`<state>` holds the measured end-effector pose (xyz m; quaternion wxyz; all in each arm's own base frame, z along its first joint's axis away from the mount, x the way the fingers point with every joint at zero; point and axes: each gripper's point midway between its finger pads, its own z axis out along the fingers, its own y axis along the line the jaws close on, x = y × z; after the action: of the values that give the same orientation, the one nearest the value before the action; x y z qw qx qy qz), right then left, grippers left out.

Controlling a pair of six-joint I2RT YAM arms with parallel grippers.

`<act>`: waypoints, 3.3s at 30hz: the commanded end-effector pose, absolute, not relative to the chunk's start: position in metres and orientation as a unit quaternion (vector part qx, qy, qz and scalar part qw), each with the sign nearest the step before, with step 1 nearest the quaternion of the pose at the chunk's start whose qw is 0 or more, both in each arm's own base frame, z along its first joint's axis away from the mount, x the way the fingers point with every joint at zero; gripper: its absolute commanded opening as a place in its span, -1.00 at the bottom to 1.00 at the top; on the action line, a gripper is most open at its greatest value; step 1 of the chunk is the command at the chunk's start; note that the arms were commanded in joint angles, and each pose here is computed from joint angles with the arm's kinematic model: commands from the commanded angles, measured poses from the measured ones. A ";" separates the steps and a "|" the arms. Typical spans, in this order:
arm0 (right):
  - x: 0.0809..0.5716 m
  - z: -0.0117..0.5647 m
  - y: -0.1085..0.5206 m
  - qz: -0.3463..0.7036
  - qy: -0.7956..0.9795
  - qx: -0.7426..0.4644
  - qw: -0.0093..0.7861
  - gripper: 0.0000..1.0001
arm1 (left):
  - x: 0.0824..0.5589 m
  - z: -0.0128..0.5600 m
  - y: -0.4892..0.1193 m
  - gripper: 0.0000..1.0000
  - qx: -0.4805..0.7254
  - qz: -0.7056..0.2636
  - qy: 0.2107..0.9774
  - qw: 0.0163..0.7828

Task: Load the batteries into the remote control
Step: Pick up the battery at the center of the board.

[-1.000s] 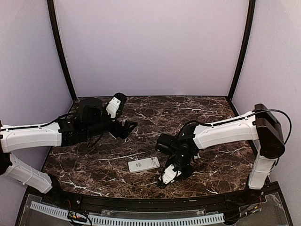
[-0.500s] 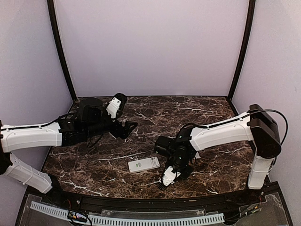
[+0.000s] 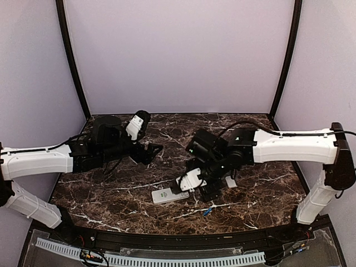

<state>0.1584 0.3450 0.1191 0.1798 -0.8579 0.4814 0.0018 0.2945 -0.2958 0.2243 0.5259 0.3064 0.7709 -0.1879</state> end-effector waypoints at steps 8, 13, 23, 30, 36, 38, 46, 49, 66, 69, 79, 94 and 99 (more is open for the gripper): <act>0.211 0.178 0.341 0.169 0.926 -0.165 0.294 0.97 | 0.296 0.232 -0.243 0.85 0.161 -0.158 0.824 0.519; 0.229 0.218 0.316 0.332 0.855 0.026 0.399 0.97 | 0.281 0.219 -0.233 0.83 0.142 -0.179 0.835 0.500; 0.162 0.111 0.262 0.077 0.971 0.159 0.160 0.26 | 0.251 0.213 -0.214 0.79 0.110 -0.223 0.842 0.478; 0.135 0.065 0.309 -0.051 0.988 0.103 0.106 0.32 | 0.237 0.212 -0.206 0.79 0.131 -0.222 0.841 0.475; 0.118 0.049 0.306 -0.061 0.985 0.133 0.089 0.24 | 0.234 0.211 -0.209 0.78 0.139 -0.231 0.839 0.473; 0.113 0.044 0.299 -0.061 0.984 0.148 0.082 0.22 | 0.234 0.210 -0.212 0.79 0.142 -0.235 0.838 0.471; 0.107 0.026 0.301 -0.024 0.983 0.173 0.065 0.05 | 0.233 0.205 -0.223 0.79 0.153 -0.251 0.839 0.458; 0.109 0.024 0.304 -0.017 0.982 0.175 0.065 -0.02 | 0.232 0.207 -0.224 0.78 0.155 -0.258 0.836 0.458; 0.105 0.011 0.303 -0.021 0.989 0.143 0.039 -0.52 | 0.231 0.212 -0.221 0.79 0.154 -0.260 0.828 0.472; 0.103 0.007 0.301 -0.019 0.990 0.134 0.037 -0.76 | 0.232 0.212 -0.221 0.79 0.153 -0.256 0.829 0.473; 0.111 0.017 0.290 0.005 0.998 0.057 0.027 -1.00 | 0.233 0.211 -0.220 0.79 0.158 -0.250 0.829 0.474; 0.126 0.098 0.342 0.163 0.962 -0.190 -0.112 -1.00 | 0.223 0.158 -0.235 0.79 0.143 -0.278 0.856 0.411; 0.159 0.100 0.350 0.156 0.958 -0.202 -0.132 -1.00 | 0.230 0.151 -0.236 0.78 0.185 -0.239 0.846 0.439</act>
<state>0.1532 0.3574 0.1053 -0.0838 -0.1652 0.9677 0.1708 0.2245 -0.2335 0.1519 0.4125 0.1614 0.8590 -0.2570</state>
